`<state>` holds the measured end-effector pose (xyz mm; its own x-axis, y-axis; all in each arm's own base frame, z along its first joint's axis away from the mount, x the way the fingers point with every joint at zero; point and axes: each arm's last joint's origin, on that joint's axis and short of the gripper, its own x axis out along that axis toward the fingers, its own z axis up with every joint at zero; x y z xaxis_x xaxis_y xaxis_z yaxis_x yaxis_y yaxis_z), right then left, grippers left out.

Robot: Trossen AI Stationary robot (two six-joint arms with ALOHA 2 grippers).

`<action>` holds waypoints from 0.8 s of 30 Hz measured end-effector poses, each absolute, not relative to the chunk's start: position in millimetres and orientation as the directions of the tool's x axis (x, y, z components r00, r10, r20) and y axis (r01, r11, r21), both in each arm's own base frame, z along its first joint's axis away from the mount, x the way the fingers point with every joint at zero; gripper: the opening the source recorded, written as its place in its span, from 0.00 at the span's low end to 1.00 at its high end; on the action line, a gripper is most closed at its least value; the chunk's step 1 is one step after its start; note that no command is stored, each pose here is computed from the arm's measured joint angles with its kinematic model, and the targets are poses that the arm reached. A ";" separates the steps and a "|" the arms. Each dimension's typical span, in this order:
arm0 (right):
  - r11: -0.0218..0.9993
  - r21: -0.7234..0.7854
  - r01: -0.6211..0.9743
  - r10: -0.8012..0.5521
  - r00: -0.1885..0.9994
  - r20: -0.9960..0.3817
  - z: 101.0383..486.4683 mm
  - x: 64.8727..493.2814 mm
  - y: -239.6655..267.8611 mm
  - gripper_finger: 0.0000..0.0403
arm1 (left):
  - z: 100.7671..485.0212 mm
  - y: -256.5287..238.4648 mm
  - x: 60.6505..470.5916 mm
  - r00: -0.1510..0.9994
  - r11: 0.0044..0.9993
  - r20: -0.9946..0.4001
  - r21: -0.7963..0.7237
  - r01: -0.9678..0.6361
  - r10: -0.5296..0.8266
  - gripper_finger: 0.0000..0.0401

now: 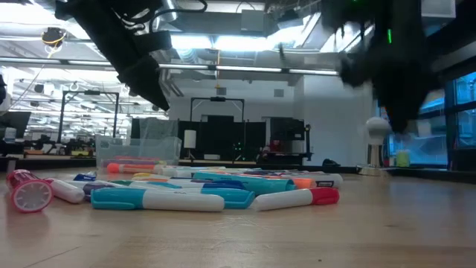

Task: Pick & Place Markers
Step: Put the green pen into the white bin

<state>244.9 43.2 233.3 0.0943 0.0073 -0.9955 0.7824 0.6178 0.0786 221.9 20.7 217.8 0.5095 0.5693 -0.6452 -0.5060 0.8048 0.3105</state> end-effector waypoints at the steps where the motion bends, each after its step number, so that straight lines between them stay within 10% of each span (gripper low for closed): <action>1: 0.620 0.096 0.779 0.011 0.114 -0.993 246.0 246.7 51.7 0.15 | 216.8 21.0 221.8 0.507 0.797 -0.637 0.316 -0.515 0.580 0.41; 9: 0.589 0.172 0.790 0.035 0.188 -0.982 294.2 230.3 117.6 0.15 | 203.6 23.6 217.7 0.494 0.787 -0.632 0.338 -0.517 0.596 0.41; 24: 0.334 0.005 0.943 0.292 -0.099 -0.951 274.0 170.4 216.3 0.15 | 206.1 24.9 220.8 0.518 0.781 -0.600 0.344 -0.521 0.610 0.41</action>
